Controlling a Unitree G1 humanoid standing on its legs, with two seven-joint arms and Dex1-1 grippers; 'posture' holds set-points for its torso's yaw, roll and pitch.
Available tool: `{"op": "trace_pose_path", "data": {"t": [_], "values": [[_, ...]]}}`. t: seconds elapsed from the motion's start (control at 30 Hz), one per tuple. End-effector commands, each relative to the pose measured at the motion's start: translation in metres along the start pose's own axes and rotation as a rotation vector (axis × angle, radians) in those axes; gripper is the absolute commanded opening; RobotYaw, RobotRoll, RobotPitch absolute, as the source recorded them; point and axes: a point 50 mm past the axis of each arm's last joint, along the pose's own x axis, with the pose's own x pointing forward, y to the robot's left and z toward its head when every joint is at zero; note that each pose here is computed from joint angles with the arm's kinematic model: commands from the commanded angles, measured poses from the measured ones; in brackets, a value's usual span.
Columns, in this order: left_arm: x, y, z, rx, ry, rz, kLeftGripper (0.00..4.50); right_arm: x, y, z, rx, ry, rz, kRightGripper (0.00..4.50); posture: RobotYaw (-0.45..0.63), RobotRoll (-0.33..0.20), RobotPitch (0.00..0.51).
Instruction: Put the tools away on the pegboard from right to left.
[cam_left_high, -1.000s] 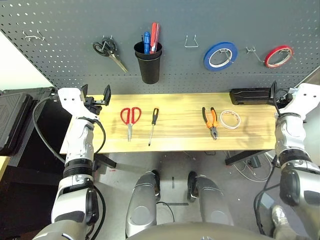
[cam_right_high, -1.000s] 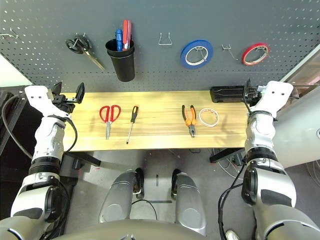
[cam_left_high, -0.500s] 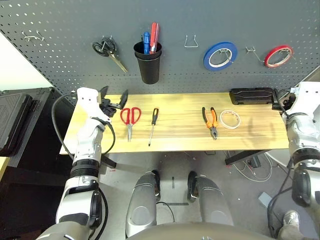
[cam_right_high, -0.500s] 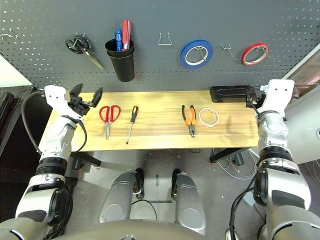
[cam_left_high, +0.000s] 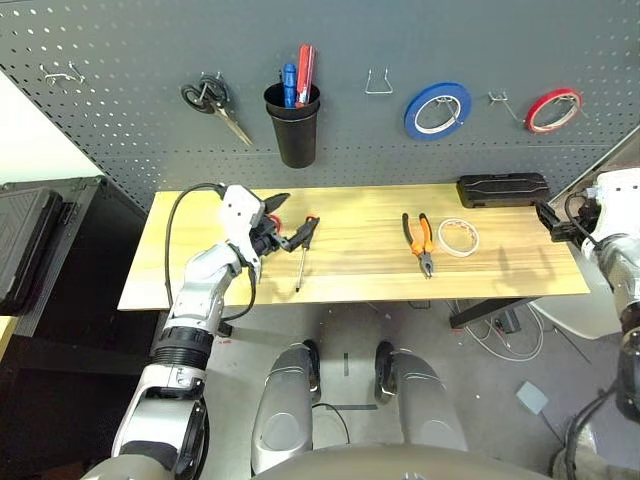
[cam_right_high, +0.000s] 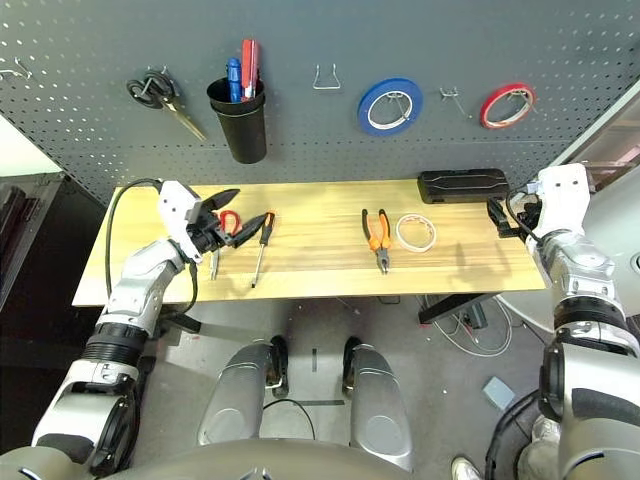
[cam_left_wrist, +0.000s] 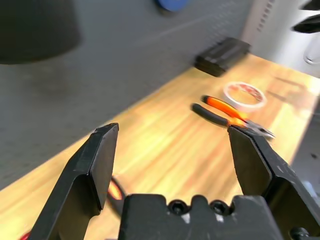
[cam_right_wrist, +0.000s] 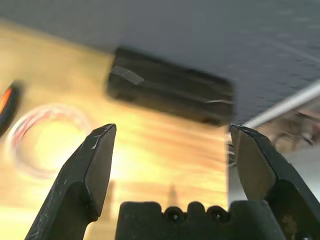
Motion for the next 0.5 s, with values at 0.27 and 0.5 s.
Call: {"op": "trace_pose_path", "data": {"t": [0.27,0.5], "values": [[0.009,-0.020,-0.003,0.115,0.101,-0.183,4.46,0.007,0.006,0.012,-0.233,0.171,0.285,4.50,0.12,0.000,0.233],[0.006,-0.021,-0.003,0.133,0.124,-0.199,4.46,0.013,0.012,0.015,-0.273,0.251,0.374,4.50,0.13,0.000,0.274]]}}
